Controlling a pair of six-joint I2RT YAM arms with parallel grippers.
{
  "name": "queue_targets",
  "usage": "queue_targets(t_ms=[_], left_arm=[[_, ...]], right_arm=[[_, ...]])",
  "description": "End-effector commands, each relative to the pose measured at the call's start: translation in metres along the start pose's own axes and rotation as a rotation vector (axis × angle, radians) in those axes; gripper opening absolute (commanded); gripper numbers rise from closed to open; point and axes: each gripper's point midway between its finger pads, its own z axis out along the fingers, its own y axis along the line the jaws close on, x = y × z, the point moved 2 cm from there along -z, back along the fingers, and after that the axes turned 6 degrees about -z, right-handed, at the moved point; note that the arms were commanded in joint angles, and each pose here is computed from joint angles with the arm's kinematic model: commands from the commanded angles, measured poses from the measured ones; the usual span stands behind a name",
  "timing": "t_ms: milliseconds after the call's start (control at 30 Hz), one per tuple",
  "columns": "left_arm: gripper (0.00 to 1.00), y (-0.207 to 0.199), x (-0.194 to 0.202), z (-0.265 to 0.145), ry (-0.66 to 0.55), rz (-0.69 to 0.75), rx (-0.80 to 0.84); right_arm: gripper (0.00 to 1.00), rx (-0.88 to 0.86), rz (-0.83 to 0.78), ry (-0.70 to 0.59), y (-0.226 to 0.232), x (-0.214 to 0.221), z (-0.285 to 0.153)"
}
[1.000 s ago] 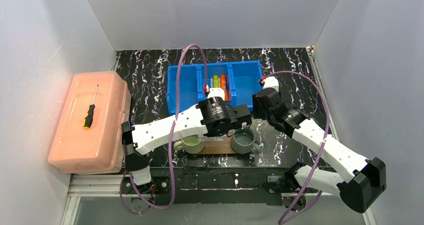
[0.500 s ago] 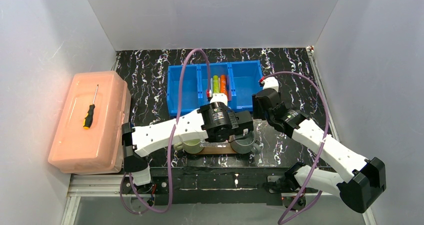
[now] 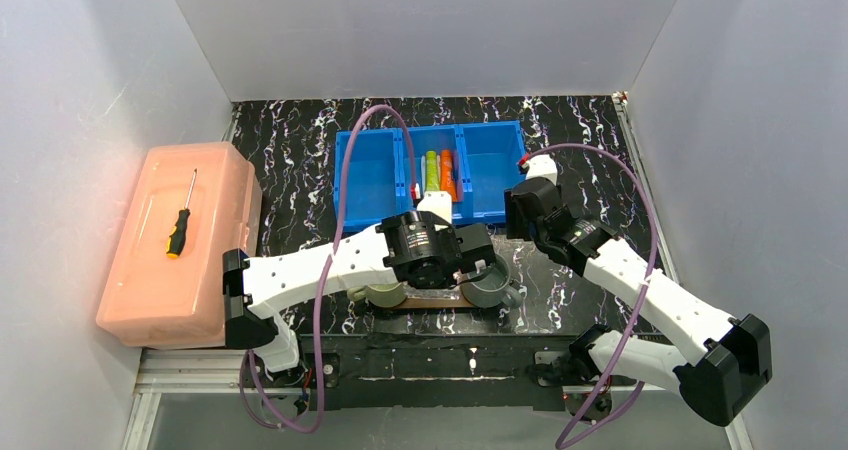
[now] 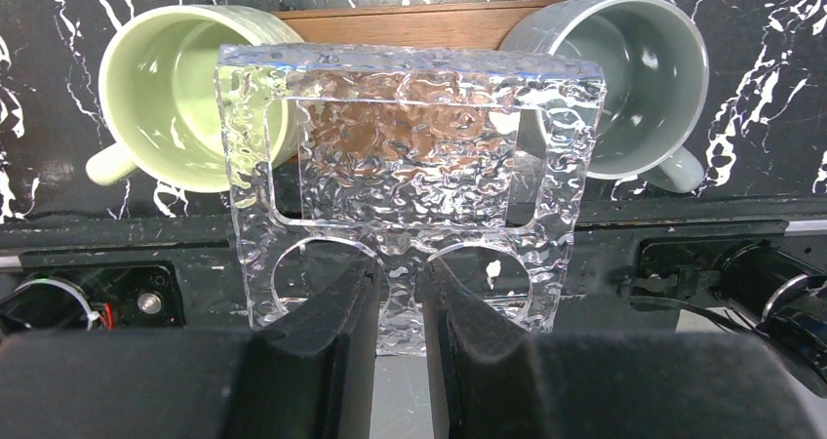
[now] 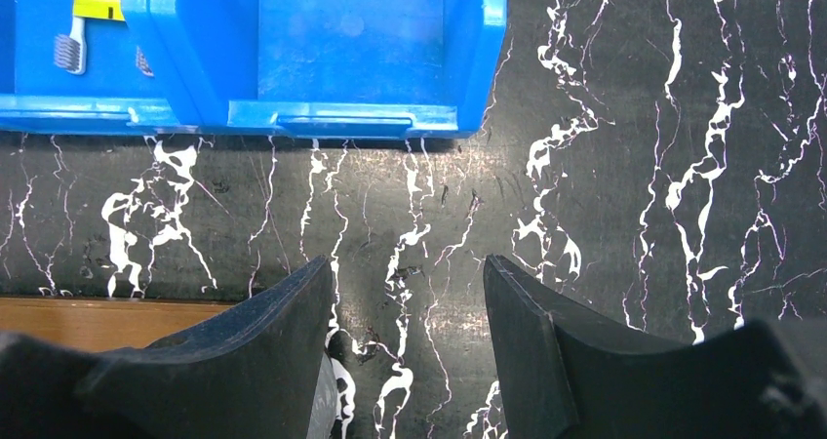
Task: Prepare toiletry sets of a toothbrush and toothpaste on the tray
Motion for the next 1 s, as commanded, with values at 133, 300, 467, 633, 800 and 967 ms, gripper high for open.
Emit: queue_targets(t_ms=[133, 300, 467, 633, 800, 967], left_arm=[[0.0, 0.002, -0.008, -0.002, -0.046, -0.013, 0.011], [0.0, 0.005, -0.009, 0.006, -0.045, -0.029, -0.015], [0.0, 0.004, -0.009, 0.015, -0.037, -0.039, -0.034], [0.0, 0.001, -0.008, 0.025, -0.028, -0.048, -0.039], [0.0, -0.001, -0.005, 0.037, -0.007, -0.063, -0.04], [0.0, -0.002, -0.002, 0.048, 0.007, -0.066, -0.045]], right_arm=[[0.67, -0.007, 0.022, -0.032, -0.001, -0.004, -0.002], [0.67, -0.007, 0.021, -0.029, -0.001, -0.002, -0.002], [0.67, -0.006, 0.024, -0.032, -0.002, -0.001, -0.002], [0.67, -0.008, 0.024, -0.031, -0.002, 0.001, -0.002], [0.67, -0.009, 0.025, -0.032, -0.003, 0.002, -0.002], [0.67, -0.013, 0.024, -0.027, -0.002, 0.005, -0.002]])
